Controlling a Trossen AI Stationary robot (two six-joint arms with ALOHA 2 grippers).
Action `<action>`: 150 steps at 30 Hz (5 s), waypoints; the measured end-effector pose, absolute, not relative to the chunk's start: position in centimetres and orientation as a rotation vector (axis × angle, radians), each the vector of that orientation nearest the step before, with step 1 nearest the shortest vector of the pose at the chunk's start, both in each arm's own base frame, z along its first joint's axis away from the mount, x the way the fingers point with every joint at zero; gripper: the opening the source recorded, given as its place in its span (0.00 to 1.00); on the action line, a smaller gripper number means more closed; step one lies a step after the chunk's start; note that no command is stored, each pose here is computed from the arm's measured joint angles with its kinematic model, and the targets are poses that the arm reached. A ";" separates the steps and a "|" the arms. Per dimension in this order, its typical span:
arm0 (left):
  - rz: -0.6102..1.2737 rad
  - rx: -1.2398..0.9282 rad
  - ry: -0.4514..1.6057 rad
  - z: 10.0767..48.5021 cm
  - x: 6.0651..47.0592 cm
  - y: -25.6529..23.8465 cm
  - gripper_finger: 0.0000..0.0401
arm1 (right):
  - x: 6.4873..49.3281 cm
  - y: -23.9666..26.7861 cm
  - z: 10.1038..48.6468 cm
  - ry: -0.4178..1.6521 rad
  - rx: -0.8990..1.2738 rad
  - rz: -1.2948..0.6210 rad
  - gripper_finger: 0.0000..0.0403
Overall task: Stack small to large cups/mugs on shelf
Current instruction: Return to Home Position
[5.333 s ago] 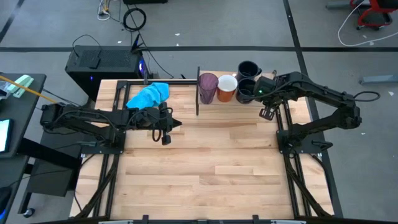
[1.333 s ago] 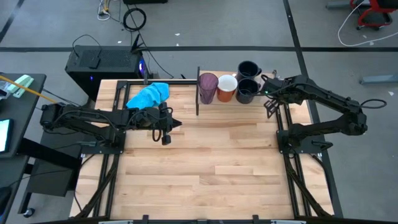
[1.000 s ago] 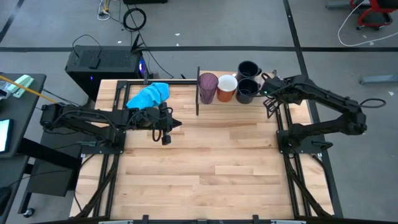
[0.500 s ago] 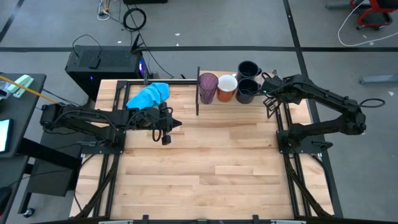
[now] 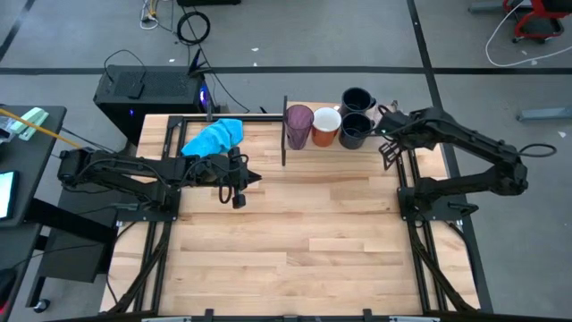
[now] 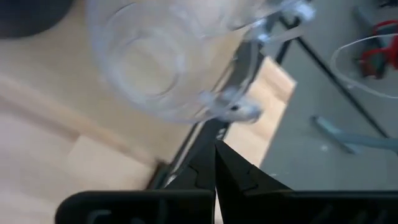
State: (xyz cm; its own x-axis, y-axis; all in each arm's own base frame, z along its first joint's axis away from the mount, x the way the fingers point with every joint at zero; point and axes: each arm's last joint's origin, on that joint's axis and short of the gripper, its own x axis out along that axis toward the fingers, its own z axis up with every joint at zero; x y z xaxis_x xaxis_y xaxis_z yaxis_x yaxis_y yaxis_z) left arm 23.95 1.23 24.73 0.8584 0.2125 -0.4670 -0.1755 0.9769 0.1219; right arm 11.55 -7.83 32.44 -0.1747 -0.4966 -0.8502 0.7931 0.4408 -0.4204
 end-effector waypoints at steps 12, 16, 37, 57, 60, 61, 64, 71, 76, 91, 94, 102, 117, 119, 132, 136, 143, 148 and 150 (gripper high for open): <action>0.193 0.131 0.458 25.7 23.4 1.2 0.06 | 10.6 -5.1 33.4 1.221 0.406 -0.856 0.02; 0.194 0.130 0.442 26.0 23.2 1.2 0.05 | 10.7 -3.8 34.2 1.079 0.340 -0.713 0.01; 0.108 0.120 0.334 26.9 23.6 1.0 0.02 | 11.7 -0.3 27.1 0.372 0.166 -0.223 0.01; 0.228 -0.041 0.058 21.1 19.5 2.8 0.04 | 10.4 0.7 19.1 0.037 0.144 -0.052 0.02; 0.249 -0.062 0.055 20.5 18.6 3.0 0.02 | 10.5 0.8 17.5 0.001 0.136 -0.045 0.02; 0.252 -0.069 0.052 20.3 18.4 3.1 0.02 | 10.5 0.8 17.2 -0.013 0.138 -0.045 0.02; 0.251 -0.073 0.038 19.5 17.6 2.9 0.02 | 10.5 0.8 16.8 -0.001 0.140 -0.045 0.02; 0.252 -0.092 -0.036 17.9 15.4 2.6 0.02 | 10.5 0.8 16.8 -0.010 0.105 -0.040 0.02; 0.286 -0.107 -0.056 16.7 13.9 2.8 0.02 | 10.5 0.8 16.7 0.006 0.153 -0.048 0.04; 0.341 -0.196 0.066 15.9 11.4 3.1 0.01 | 10.5 0.8 16.6 0.009 0.156 -0.048 0.04; 0.337 -0.191 0.089 15.7 10.9 3.0 0.03 | 10.5 0.8 16.6 0.009 0.156 -0.048 0.04; 0.308 -0.367 0.122 15.2 10.7 2.6 0.08 | 10.5 0.8 16.6 0.009 0.156 -0.048 0.04; 0.310 -0.366 0.118 15.2 10.7 2.6 0.05 | 10.5 0.8 16.6 0.010 0.156 -0.048 0.04; 0.311 -0.365 0.118 15.2 10.7 2.6 0.06 | 10.5 0.8 16.6 0.010 0.156 -0.048 0.04; 0.311 -0.365 0.117 15.2 10.7 2.6 0.07 | 10.5 0.8 16.6 0.010 0.156 -0.048 0.04; 0.311 -0.365 0.117 15.2 10.7 2.6 0.06 | 10.5 0.8 16.6 0.009 0.156 -0.048 0.04; 0.311 -0.365 0.118 15.2 10.7 2.6 0.08 | 10.5 0.8 16.6 0.009 0.156 -0.048 0.04; 0.311 -0.364 0.118 15.2 10.7 2.6 0.09 | 10.5 0.8 16.6 0.009 0.156 -0.048 0.04; 0.311 -0.365 0.117 15.2 10.7 2.6 0.09 | 10.5 0.8 16.6 0.009 0.156 -0.048 0.04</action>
